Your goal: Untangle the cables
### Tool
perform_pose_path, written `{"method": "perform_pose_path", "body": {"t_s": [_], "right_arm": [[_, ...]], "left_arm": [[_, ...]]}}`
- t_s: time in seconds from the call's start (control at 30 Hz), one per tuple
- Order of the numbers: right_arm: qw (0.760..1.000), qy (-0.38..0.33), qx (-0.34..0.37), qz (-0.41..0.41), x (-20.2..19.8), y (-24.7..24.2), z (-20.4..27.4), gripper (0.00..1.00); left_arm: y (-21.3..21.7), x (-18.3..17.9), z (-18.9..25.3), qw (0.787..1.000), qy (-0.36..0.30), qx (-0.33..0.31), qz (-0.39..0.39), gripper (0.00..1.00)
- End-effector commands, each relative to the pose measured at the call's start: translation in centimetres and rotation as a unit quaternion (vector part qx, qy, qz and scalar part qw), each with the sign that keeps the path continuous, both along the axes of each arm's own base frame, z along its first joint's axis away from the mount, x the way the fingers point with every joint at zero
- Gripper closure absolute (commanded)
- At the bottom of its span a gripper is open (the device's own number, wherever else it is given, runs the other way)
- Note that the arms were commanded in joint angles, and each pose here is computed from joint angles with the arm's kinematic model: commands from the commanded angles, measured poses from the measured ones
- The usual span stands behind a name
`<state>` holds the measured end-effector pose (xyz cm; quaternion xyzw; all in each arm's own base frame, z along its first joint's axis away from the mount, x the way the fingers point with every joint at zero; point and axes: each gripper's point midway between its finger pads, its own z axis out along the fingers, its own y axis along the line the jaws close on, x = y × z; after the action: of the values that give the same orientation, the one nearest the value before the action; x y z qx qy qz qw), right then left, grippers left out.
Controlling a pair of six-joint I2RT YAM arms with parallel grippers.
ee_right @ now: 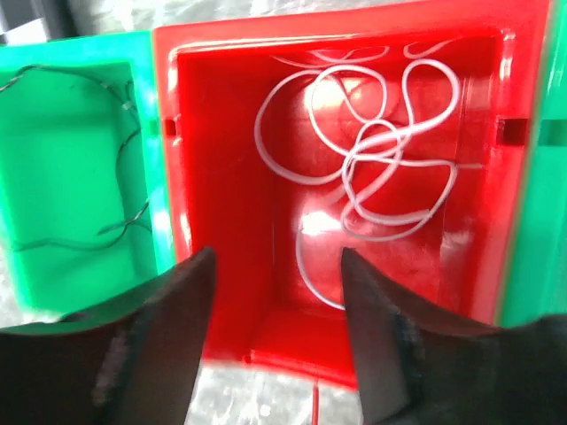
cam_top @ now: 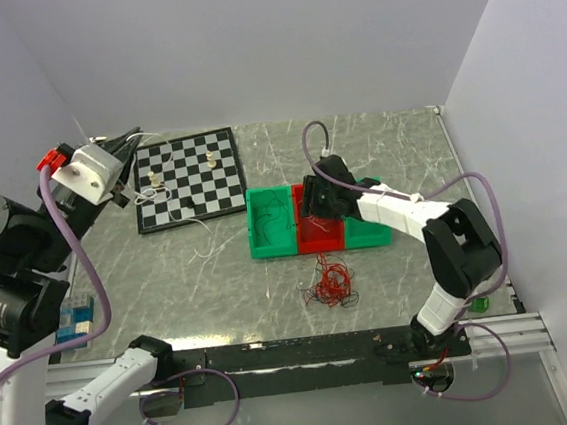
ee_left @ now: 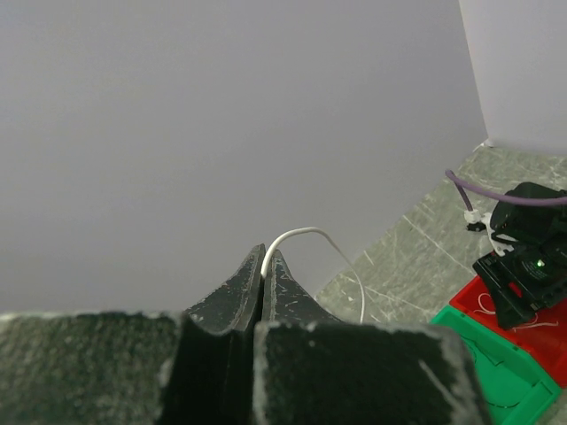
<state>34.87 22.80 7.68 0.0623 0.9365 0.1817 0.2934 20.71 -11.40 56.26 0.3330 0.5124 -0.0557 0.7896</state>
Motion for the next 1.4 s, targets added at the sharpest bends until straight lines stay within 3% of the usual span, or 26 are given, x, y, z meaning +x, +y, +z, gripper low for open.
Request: {"method": "perform_pose_path", "body": {"t_s": [0.0,0.23,0.4,0.53,0.67,0.9,1.17,1.37], "right_arm": [[0.998,-0.042,0.049,0.021,-0.3,1.0,5.8,0.31],[0.994,-0.083,0.06,0.026,-1.7,-0.1,10.2,0.3],[0.991,-0.126,0.046,-0.015,-2.2,-2.6,13.4,0.3],[0.975,-0.204,0.047,-0.074,-3.0,-6.0,16.5,0.3],[0.947,-0.287,0.071,-0.123,-4.1,-9.6,19.5,0.32],[0.945,-0.285,0.083,-0.14,-5.9,-11.9,18.2,0.35],[0.946,-0.272,0.097,-0.148,-7.5,-12.4,15.4,0.36],[0.948,-0.266,0.083,-0.154,-7.4,-12.9,14.4,0.36]], "left_arm": [[-0.9,0.4,0.9,1.0,-0.002,-0.02,-0.021,0.99],[-2.5,1.6,0.5,0.998,0.018,-0.033,-0.048,0.99],[-5.7,3.9,-0.7,0.992,0.047,-0.048,-0.106,0.99],[-10.1,5.8,-2.1,0.985,0.047,-0.04,-0.161,0.99],[-16.6,8.0,-5.7,0.978,0.058,0.013,-0.198,0.99],[-23.2,11.3,-10.0,0.973,0.062,0.048,-0.219,0.99],[-26.5,15.4,-15.6,0.971,0.054,0.121,-0.201,0.99],[-27.9,15.8,-17.9,0.966,0.036,0.156,-0.202,0.99]]}}
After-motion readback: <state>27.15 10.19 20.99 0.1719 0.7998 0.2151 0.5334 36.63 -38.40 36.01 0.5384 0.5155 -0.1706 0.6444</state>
